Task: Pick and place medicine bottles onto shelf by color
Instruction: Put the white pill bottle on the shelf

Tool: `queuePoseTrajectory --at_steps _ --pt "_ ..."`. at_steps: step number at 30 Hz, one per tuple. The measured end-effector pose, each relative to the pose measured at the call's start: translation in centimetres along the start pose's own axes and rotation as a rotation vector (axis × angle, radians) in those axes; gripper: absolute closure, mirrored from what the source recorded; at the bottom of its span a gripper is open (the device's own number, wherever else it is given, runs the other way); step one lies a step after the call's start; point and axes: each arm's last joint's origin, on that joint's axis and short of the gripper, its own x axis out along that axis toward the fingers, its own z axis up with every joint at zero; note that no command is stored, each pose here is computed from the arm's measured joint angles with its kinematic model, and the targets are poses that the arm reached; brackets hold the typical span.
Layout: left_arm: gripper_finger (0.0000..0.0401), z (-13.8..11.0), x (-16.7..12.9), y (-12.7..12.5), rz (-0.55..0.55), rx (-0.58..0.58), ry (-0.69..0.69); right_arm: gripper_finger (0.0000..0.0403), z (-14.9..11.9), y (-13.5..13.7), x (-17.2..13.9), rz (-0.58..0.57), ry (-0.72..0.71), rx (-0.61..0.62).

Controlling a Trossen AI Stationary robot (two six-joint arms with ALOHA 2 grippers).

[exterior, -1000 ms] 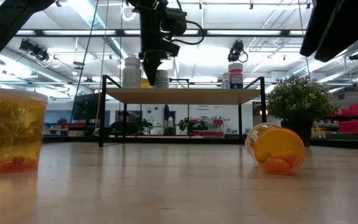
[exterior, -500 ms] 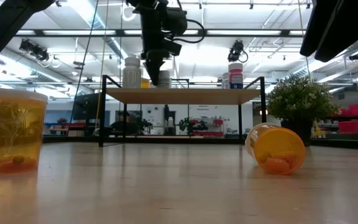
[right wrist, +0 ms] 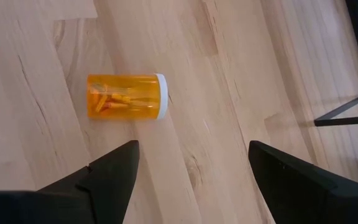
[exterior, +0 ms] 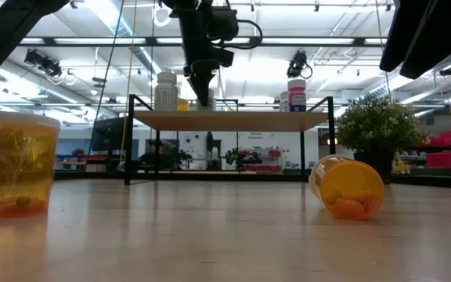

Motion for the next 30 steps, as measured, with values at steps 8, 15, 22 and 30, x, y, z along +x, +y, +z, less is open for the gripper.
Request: queuePoseTrajectory --at_steps 8,15,22,30 --pt "0.0397 0.0 0.2 0.9 0.012 -0.016 -0.019 0.0091 0.0 0.0 0.0 0.000 0.000 0.002" --pt "0.0385 0.4 0.2 0.9 0.019 -0.022 -0.052 0.0091 0.0 0.0 0.0 0.000 0.000 0.003" --pt "0.0396 0.4 0.2 0.8 0.017 -0.019 -0.049 0.0091 0.0 0.0 0.0 0.000 0.000 0.003" --pt "0.0387 0.2 -2.8 -2.6 -0.029 0.053 -0.071 0.0091 0.1 0.0 0.0 -0.011 -0.020 -0.007"
